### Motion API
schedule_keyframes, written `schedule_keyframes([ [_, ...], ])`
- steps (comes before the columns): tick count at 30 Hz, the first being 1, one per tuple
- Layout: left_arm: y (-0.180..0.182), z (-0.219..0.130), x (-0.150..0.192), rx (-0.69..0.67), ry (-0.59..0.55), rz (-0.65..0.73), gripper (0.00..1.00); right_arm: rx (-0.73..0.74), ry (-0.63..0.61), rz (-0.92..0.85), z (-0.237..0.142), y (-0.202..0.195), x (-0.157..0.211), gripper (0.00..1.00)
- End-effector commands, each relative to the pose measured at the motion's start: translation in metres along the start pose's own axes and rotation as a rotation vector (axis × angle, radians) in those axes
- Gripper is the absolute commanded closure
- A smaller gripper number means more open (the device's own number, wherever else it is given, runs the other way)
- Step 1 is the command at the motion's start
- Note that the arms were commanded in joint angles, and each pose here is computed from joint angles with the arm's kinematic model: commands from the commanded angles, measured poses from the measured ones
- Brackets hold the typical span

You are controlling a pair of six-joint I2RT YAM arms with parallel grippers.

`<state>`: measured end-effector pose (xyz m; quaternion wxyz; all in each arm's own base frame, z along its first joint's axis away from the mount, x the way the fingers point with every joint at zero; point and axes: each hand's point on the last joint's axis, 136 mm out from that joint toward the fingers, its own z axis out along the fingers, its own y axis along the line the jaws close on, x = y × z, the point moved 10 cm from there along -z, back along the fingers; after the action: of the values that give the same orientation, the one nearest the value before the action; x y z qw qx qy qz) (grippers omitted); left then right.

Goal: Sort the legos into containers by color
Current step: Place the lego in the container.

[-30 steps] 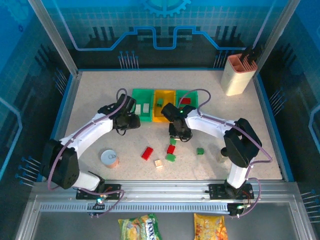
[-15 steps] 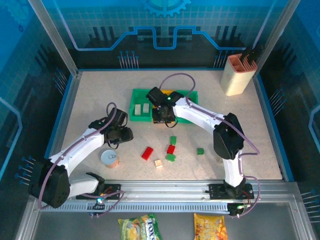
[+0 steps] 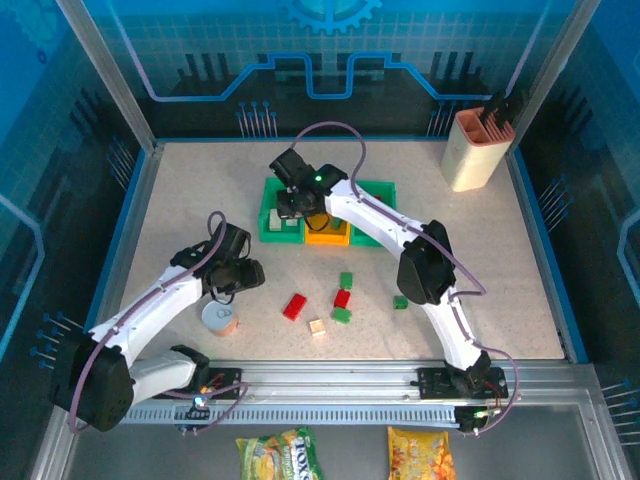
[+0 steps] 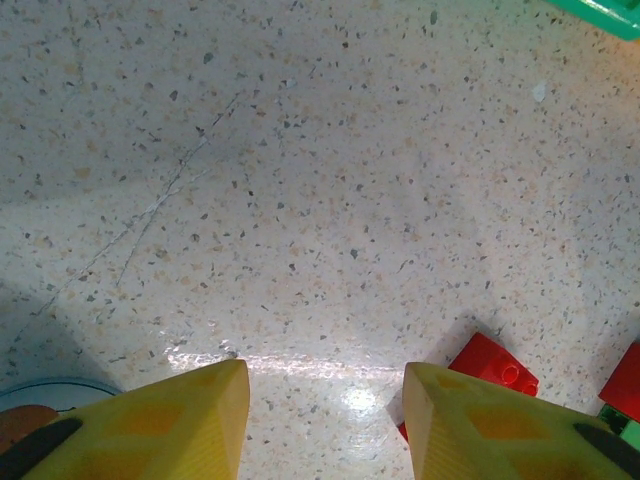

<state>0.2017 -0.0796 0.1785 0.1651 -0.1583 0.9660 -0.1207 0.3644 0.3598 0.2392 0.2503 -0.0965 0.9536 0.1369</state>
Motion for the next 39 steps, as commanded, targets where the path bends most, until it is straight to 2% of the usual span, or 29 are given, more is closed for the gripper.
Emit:
schedule_keyframes([
  [1,0.004,-0.001,0.006,0.008,0.029,-0.037,0.54,-0.003,-0.056,-0.034,0.015,0.009,-0.008,0.63],
  [13,0.006,0.000,0.009,0.017,0.033,-0.041,0.54,-0.002,-0.202,-0.036,0.065,0.011,-0.025,0.63],
  [23,0.004,0.000,0.008,0.031,0.032,-0.045,0.54,-0.029,-0.238,0.003,0.091,0.003,-0.035,0.61],
  [29,0.003,0.001,0.008,0.038,0.034,-0.045,0.54,-0.036,-0.248,0.011,0.082,0.002,-0.040,0.50],
  [39,0.000,0.003,0.008,0.056,0.054,-0.038,0.54,-0.058,-0.273,-0.003,0.044,0.001,-0.042,0.49],
])
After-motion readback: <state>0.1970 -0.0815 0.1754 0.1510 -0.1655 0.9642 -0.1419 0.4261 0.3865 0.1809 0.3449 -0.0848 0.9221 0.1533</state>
